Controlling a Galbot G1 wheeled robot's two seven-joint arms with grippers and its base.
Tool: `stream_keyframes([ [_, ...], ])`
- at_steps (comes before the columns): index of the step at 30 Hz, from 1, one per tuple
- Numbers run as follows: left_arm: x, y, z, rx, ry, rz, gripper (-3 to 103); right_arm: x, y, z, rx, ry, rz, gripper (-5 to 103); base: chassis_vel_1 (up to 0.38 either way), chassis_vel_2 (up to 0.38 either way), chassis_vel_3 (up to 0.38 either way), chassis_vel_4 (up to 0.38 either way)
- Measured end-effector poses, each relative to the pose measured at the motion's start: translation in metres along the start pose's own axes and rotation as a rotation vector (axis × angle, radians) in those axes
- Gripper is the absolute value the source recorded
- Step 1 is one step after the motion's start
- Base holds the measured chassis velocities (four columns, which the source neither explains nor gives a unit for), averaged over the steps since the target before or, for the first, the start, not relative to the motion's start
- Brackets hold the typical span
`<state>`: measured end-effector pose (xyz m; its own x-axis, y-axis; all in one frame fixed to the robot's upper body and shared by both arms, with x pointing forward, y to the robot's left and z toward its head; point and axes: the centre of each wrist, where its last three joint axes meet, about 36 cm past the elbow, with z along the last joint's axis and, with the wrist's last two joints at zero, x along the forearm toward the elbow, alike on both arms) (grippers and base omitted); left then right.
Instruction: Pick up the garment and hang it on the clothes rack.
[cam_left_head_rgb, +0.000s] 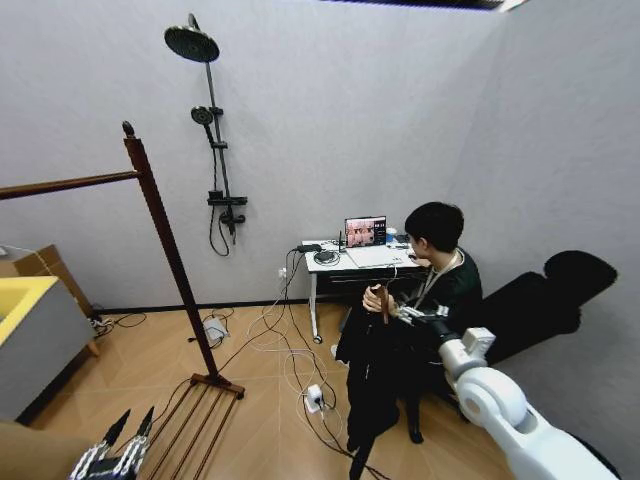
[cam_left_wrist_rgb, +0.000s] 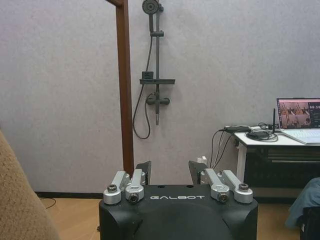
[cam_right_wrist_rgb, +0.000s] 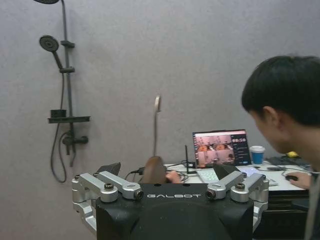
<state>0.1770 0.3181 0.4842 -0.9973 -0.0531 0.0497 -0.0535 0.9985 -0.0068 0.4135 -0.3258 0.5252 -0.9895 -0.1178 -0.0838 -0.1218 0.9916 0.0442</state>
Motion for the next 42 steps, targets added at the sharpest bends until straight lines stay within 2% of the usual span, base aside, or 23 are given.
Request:
stream_keyframes([
  [3,0.000,0.000,0.000,0.000,0.000,0.000,46,-0.006,0.008,0.005,0.004,0.003,-0.016,100,0.000,0.000,0.000,0.000],
  [11,0.000,0.000,0.000,0.000,0.000,0.000,46,-0.036,0.005,0.016,0.015,0.043,0.034,100,0.000,0.000,0.000,0.000],
  [15,0.000,0.000,0.000,0.000,0.000,0.000,46,-0.050,0.013,0.023,0.010,0.058,0.031,100,0.000,0.000,0.000,0.000],
  [23,0.000,0.000,0.000,0.000,0.000,0.000,46,-0.060,0.016,0.024,0.028,0.056,0.044,102,0.000,0.000,0.000,0.000],
  [26,0.000,0.000,0.000,0.000,0.000,0.000,46,-0.062,0.015,0.023,0.036,0.051,0.052,100,0.000,0.000,0.000,0.000],
  [27,0.000,0.000,0.000,0.000,0.000,0.000,46,-0.064,0.013,0.022,0.049,0.045,0.057,91,0.000,0.000,0.000,0.000],
  [29,0.000,0.000,0.000,0.000,0.000,0.000,46,-0.064,0.013,0.021,0.054,0.043,0.059,80,0.000,0.000,0.000,0.000],
  [32,0.000,0.000,0.000,0.000,0.000,0.000,46,-0.064,0.013,0.021,0.055,0.042,0.060,75,0.000,0.000,0.000,0.000],
  [35,0.000,0.000,0.000,0.000,0.000,0.000,46,-0.064,0.013,0.020,0.052,0.041,0.064,58,0.000,0.000,0.000,0.000],
  [36,0.000,0.000,0.000,0.000,0.000,0.000,46,-0.061,0.016,0.019,0.038,0.039,0.062,47,0.000,0.000,0.000,0.000],
  [37,0.000,0.000,0.000,0.000,0.000,0.000,46,-0.060,0.017,0.018,0.035,0.038,0.060,42,0.000,0.000,0.000,0.000],
  [38,0.000,0.000,0.000,0.000,0.000,0.000,46,-0.060,0.017,0.018,0.035,0.038,0.060,42,0.000,0.000,0.000,0.000],
  [41,0.000,0.000,0.000,0.000,0.000,0.000,46,-0.059,0.018,0.018,0.019,0.039,0.061,25,0.000,0.000,0.000,0.000],
  [42,0.000,0.000,0.000,0.000,0.000,0.000,46,-0.059,0.018,0.018,0.019,0.039,0.061,25,0.000,0.000,0.000,0.000],
])
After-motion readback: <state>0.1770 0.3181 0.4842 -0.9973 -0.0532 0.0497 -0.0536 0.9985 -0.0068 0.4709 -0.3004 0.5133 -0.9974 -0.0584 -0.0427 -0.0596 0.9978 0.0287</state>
